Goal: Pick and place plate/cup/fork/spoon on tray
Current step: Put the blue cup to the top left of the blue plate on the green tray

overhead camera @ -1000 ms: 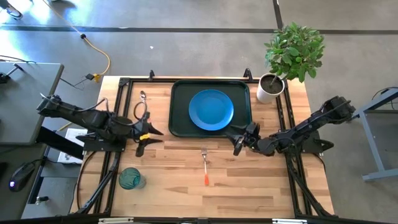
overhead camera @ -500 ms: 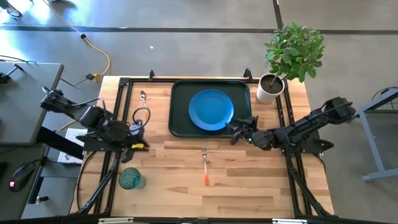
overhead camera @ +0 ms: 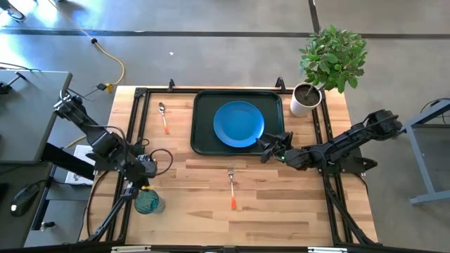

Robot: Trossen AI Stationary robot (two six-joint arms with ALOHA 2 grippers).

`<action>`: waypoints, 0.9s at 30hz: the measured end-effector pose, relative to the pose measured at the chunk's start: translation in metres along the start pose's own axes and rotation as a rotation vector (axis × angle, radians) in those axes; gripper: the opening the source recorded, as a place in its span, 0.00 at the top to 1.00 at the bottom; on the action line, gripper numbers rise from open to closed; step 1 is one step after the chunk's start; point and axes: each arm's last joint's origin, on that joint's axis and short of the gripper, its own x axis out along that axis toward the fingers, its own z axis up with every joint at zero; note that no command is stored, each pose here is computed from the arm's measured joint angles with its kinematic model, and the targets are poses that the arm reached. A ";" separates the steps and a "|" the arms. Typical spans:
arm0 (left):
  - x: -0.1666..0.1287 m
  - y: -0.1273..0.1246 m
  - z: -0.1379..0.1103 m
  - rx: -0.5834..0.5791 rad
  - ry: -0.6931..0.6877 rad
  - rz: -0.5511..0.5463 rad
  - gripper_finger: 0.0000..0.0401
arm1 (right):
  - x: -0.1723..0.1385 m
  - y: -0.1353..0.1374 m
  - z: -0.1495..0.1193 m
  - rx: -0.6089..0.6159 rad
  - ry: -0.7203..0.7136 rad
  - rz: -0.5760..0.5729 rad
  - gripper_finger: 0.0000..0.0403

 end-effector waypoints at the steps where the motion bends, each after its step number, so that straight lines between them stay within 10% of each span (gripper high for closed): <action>1: 0.001 -0.001 0.000 -0.002 0.011 0.003 0.87 | 0.000 0.000 0.000 0.000 0.000 -0.001 0.44; 27: -0.021 -0.009 0.007 -0.085 -0.039 0.075 0.66 | 0.000 -0.001 -0.001 -0.012 0.011 0.001 0.44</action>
